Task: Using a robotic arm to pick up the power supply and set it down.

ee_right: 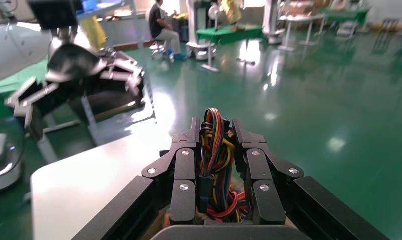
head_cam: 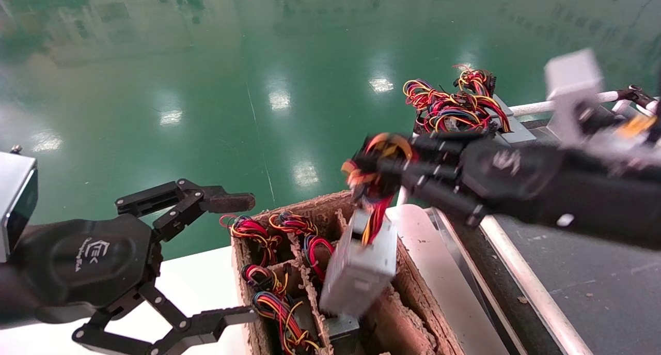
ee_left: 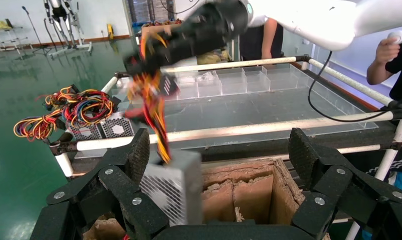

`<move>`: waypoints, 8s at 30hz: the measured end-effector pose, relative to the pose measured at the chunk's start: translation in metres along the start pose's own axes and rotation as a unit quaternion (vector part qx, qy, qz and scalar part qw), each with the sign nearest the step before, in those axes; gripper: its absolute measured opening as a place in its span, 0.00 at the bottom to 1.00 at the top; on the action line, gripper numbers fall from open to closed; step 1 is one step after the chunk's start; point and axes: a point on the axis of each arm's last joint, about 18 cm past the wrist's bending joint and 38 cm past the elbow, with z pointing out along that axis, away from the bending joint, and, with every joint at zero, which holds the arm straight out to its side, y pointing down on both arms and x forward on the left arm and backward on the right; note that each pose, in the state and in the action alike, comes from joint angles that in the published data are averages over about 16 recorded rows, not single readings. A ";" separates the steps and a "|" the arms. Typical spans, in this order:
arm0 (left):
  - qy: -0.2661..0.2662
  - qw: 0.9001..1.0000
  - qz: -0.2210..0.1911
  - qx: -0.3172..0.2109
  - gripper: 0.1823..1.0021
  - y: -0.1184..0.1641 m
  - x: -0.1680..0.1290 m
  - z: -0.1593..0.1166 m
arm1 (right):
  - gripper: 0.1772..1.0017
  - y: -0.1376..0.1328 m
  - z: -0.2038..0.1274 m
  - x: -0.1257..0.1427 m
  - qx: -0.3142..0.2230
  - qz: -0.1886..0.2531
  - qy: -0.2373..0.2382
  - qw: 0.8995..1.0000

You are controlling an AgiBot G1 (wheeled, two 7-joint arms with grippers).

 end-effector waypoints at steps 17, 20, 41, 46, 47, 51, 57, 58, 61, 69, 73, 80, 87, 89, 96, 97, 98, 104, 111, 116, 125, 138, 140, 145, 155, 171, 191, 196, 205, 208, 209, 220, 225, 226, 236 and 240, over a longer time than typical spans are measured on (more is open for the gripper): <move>0.000 1.000 0.000 0.000 1.00 0.000 0.000 0.000 | 0.17 -0.054 -0.081 0.061 0.023 -0.052 0.134 0.989; 0.000 1.000 0.000 0.000 1.00 0.000 0.000 0.000 | 0.17 -0.055 -0.099 0.069 0.016 -0.053 0.160 0.986; 0.000 1.000 0.000 0.000 1.00 0.000 0.000 0.000 | 0.16 -0.023 -0.208 0.086 -0.067 -0.063 0.271 0.958; 0.000 1.000 0.000 0.000 1.00 0.000 0.000 0.000 | 0.16 -0.012 -0.216 0.093 -0.089 -0.068 0.287 0.951; 0.000 1.000 0.000 0.000 1.00 0.000 0.000 0.000 | 0.16 -0.010 -0.217 0.095 -0.093 -0.069 0.290 0.950; 0.000 1.000 0.000 0.000 1.00 0.000 0.000 0.000 | 0.16 -0.005 -0.217 0.104 -0.106 -0.076 0.301 0.945; 0.000 1.000 0.000 0.000 1.00 0.000 0.000 0.000 | 0.16 -0.001 -0.210 0.120 -0.124 -0.087 0.313 0.937; 0.000 1.000 0.000 0.000 1.00 0.000 0.000 0.000 | 0.16 -0.001 -0.209 0.122 -0.126 -0.089 0.315 0.936; 0.000 1.000 0.000 0.000 1.00 0.000 0.000 0.000 | 0.16 -0.001 -0.205 0.129 -0.131 -0.093 0.321 0.933; 0.000 1.000 0.000 0.000 1.00 0.000 0.000 0.000 | 0.16 -0.002 -0.194 0.145 -0.137 -0.094 0.333 0.928; 0.000 1.000 0.000 0.000 1.00 0.000 0.000 0.000 | 0.16 -0.002 -0.189 0.151 -0.141 -0.093 0.339 0.926; 0.000 1.000 0.000 0.000 1.00 0.000 0.000 0.000 | 0.16 -0.001 -0.184 0.161 -0.151 -0.094 0.349 0.920; 0.000 1.000 0.000 0.000 1.00 0.000 0.000 0.000 | 0.16 -0.001 -0.178 0.168 -0.160 -0.099 0.355 0.915; 0.000 1.000 0.000 0.000 1.00 0.000 0.000 0.000 | 0.16 -0.002 -0.175 0.170 -0.163 -0.101 0.357 0.914; 0.000 1.000 0.000 0.000 1.00 0.000 0.000 0.000 | 0.16 -0.003 -0.164 0.180 -0.174 -0.108 0.363 0.909; 0.000 1.000 0.000 0.000 1.00 0.000 0.000 0.000 | 0.16 -0.003 -0.163 0.181 -0.176 -0.108 0.365 0.908; 0.000 1.000 0.000 0.000 1.00 0.000 0.000 0.000 | 0.16 -0.003 -0.161 0.183 -0.177 -0.108 0.366 0.907; 0.000 1.000 0.000 0.000 1.00 0.000 0.000 0.000 | 0.16 -0.004 -0.154 0.192 -0.186 -0.106 0.380 0.900; 0.000 1.000 0.000 0.000 1.00 0.000 0.000 0.000 | 0.16 -0.006 -0.145 0.203 -0.192 -0.104 0.398 0.891; 0.000 1.000 0.000 0.000 1.00 0.000 0.000 0.000 | 0.16 -0.008 -0.136 0.211 -0.193 -0.105 0.411 0.885; 0.000 1.000 0.000 0.000 1.00 0.000 0.000 0.000 | 0.16 -0.010 -0.113 0.223 -0.194 -0.108 0.425 0.878; 0.000 1.000 0.000 0.000 1.00 0.000 0.000 0.000 | 0.16 -0.006 -0.071 0.235 -0.205 -0.117 0.431 0.871; 0.000 1.000 0.000 0.000 1.00 0.000 0.000 0.000 | 0.16 -0.004 -0.065 0.237 -0.208 -0.119 0.433 0.869; 0.000 1.000 0.000 0.000 1.00 0.000 0.000 0.000 | 0.16 -0.001 -0.049 0.241 -0.216 -0.125 0.437 0.864; 0.000 1.000 0.000 0.000 1.00 0.000 0.000 0.000 | 0.16 -0.002 -0.027 0.247 -0.222 -0.138 0.445 0.856; 0.000 1.000 0.000 0.000 1.00 0.000 0.000 0.000 | 0.16 -0.007 -0.007 0.250 -0.225 -0.153 0.452 0.849; 0.000 1.000 0.000 0.000 1.00 0.000 0.000 0.000 | 0.26 -0.002 -0.007 0.251 -0.220 -0.155 0.457 0.848; 0.000 1.000 0.000 0.000 1.00 0.000 0.000 0.000 | 0.35 -0.010 -0.011 0.251 -0.197 -0.143 0.461 0.853; 0.000 1.000 0.000 0.000 1.00 0.000 0.000 0.000 | 0.55 -0.048 -0.027 0.245 -0.077 -0.067 0.456 0.884; 0.000 1.000 0.000 0.000 1.00 0.000 0.000 0.000 | 0.63 -0.065 -0.035 0.240 -0.020 -0.033 0.446 0.894; 0.000 1.000 0.000 0.000 1.00 0.000 0.000 0.000 | 0.66 -0.070 -0.038 0.238 -0.003 -0.022 0.441 0.897; 0.000 1.000 0.000 0.000 1.00 0.000 0.000 0.000 | 0.89 -0.090 -0.059 0.216 0.106 0.023 0.383 0.917; 0.000 1.000 0.000 0.000 1.00 0.000 0.000 0.000 | 0.95 -0.082 -0.061 0.203 0.108 0.010 0.357 0.928; 0.000 1.000 0.000 0.000 1.00 0.000 0.000 0.000 | 0.96 -0.081 -0.062 0.200 0.108 0.007 0.351 0.930; 0.000 1.000 0.000 0.000 1.00 0.000 0.000 0.000 | 1.00 -0.063 -0.062 0.165 0.099 -0.021 0.287 0.952; 0.000 1.000 0.000 0.000 1.00 0.000 0.000 0.000 | 1.00 -0.055 -0.060 0.147 0.093 -0.030 0.258 0.961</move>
